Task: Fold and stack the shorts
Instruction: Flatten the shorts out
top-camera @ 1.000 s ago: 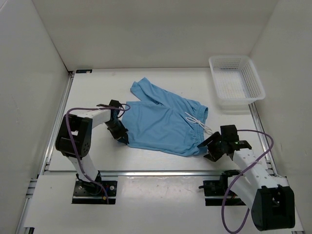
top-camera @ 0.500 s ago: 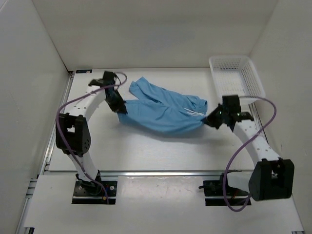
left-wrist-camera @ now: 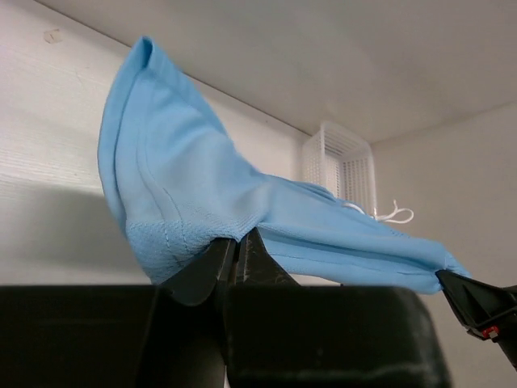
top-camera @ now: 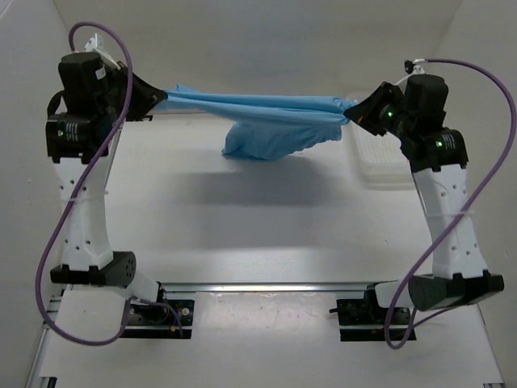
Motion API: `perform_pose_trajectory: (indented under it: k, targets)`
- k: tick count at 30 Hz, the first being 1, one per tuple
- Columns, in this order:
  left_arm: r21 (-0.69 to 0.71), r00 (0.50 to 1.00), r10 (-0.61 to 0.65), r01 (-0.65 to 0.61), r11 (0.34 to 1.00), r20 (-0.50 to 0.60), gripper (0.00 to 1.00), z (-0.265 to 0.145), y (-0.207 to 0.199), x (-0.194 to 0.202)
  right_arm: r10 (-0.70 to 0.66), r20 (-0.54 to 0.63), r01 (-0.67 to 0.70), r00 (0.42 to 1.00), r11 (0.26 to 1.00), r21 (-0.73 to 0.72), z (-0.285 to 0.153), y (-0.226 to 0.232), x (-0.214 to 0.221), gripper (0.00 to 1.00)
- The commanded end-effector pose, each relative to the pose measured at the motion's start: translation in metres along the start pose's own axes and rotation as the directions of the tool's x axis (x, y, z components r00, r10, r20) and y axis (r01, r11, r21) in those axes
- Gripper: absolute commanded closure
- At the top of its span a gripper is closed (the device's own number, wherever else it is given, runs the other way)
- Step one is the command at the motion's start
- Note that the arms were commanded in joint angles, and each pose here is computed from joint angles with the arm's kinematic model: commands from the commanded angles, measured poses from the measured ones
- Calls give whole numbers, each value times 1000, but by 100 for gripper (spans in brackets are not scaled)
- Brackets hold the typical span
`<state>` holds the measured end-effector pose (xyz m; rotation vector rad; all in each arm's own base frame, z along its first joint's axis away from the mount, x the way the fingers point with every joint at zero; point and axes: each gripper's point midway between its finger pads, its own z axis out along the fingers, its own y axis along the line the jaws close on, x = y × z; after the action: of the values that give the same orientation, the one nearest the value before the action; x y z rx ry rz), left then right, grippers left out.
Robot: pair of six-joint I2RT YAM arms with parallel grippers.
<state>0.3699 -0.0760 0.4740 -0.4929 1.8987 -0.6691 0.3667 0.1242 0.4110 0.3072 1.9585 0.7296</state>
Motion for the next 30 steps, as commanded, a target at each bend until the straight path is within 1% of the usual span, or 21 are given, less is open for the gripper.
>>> perform_pose_trajectory:
  k: [1,2,3,4,5,7,9,11,12,13,15,16,17,19,20,22,25,26,28,29,30]
  targets:
    - [-17,1000,-1,1,1000,6,90,-18,6,4,-99,37,99,994,995,10,-41,-2,-1,100]
    - [-31,1000,10,-10,999,27,90,-26,10,1,-111,39,110,993,994,9,-49,-1,0,100]
    - [-26,999,12,-11,1000,33,90,-34,8,1,-126,65,126,990,992,-5,-66,4,-1,100]
    - [-22,998,26,-25,999,63,90,-43,5,-4,-140,84,142,987,990,-14,-74,8,-3,100]
    - [-10,995,32,-31,999,97,90,-62,-1,-8,-160,93,163,983,986,-31,-89,12,-1,100]
    - [-4,990,36,-36,999,135,90,-84,-5,-11,-178,126,188,976,979,-74,-112,27,-6,100]
    - [20,979,43,-48,999,200,90,-116,-15,-18,-204,140,218,969,971,-96,-133,36,-6,100]
    - [45,964,47,-60,997,263,90,-145,-23,-23,-231,179,255,956,959,-121,-158,49,-12,100]
    - [65,950,36,-59,996,311,90,-163,-30,-30,-236,192,267,953,952,-153,-170,57,-11,100]
    - [72,938,35,-64,995,344,90,-175,-33,-34,-241,236,284,941,944,-169,-186,66,-18,100]
    - [78,919,32,-68,995,392,90,-195,-37,-39,-244,263,298,933,936,-189,-206,73,-17,100]
    - [87,884,24,-73,994,467,90,-221,-42,-50,-246,277,307,929,929,-204,-212,78,-19,100]
    - [71,878,32,-74,995,477,90,-228,-40,-50,-248,314,323,917,921,-216,-229,86,-22,100]
    - [95,842,20,-84,992,540,90,-251,-47,-58,-248,339,334,907,916,-224,-244,91,-24,100]
    - [94,835,18,-83,992,550,90,-252,-47,-61,-248,380,352,891,906,-235,-259,99,-29,100]
    - [121,818,2,-87,989,575,90,-265,-51,-61,-245,393,350,886,910,-221,-267,98,-31,100]
    - [112,833,7,-83,990,553,90,-250,-50,-62,-240,382,326,892,929,-176,-261,88,-31,100]
    - [90,852,24,-83,992,522,90,-234,-46,-59,-245,380,315,892,940,-134,-253,79,-34,100]
    - [62,879,44,-84,995,474,90,-208,-40,-57,-241,312,274,919,959,-67,-226,56,-26,100]
    - [23,909,67,-84,996,411,90,-175,-30,-53,-239,278,259,931,965,-38,-212,47,-23,100]
    - [17,925,70,-82,996,373,90,-156,-27,-50,-235,241,245,942,969,-10,-197,37,-19,100]
